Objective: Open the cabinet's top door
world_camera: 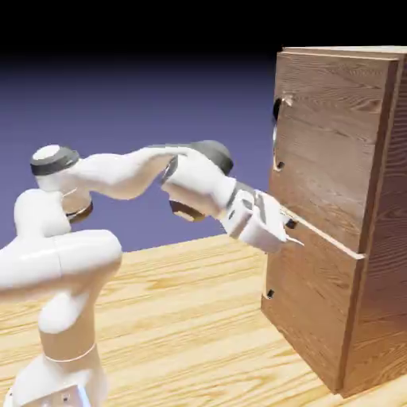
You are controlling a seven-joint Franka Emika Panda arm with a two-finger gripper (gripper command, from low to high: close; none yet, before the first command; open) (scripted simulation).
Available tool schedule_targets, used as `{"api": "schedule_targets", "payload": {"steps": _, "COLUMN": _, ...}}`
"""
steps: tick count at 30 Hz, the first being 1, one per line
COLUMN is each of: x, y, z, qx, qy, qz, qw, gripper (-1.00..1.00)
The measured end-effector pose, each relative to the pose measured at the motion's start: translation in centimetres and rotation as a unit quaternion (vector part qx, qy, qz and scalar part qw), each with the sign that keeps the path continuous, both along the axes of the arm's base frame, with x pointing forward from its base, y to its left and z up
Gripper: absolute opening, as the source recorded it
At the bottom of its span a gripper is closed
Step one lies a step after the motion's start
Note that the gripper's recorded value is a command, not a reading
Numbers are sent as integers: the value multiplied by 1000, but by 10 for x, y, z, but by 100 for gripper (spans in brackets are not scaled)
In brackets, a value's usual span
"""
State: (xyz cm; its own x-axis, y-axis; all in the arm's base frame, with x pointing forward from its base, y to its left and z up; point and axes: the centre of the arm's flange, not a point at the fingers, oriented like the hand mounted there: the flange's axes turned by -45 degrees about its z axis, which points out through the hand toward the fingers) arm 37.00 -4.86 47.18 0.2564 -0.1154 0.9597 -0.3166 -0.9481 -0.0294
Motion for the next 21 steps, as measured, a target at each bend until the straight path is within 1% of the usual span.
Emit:
{"api": "schedule_targets", "payload": {"steps": 4, "x": -19, "y": 72, "z": 61, "qx": -37, "qy": -120, "qz": 112, "qw": 986, "gripper": 0}}
{"api": "schedule_targets", "payload": {"steps": 5, "x": -24, "y": 82, "z": 69, "qx": -41, "qy": -136, "qz": 127, "qw": 982, "gripper": 0}}
{"api": "schedule_targets", "payload": {"steps": 6, "x": -24, "y": 82, "z": 69, "qx": -41, "qy": -136, "qz": 127, "qw": 982, "gripper": 0}}
{"api": "schedule_targets", "payload": {"steps": 10, "x": 19, "y": 81, "z": 69, "qx": -42, "qy": -136, "qz": 127, "qw": 982, "gripper": 0}}
{"api": "schedule_targets", "payload": {"steps": 11, "x": 26, "y": 79, "z": 69, "qx": -41, "qy": -136, "qz": 127, "qw": 982, "gripper": -100}}
{"api": "schedule_targets", "payload": {"steps": 13, "x": 26, "y": 79, "z": 69, "qx": -41, "qy": -136, "qz": 127, "qw": 982, "gripper": -100}}
{"api": "schedule_targets", "payload": {"steps": 21, "x": -28, "y": 46, "z": 69, "qx": -26, "qy": -140, "qz": 231, "qw": 963, "gripper": -100}}
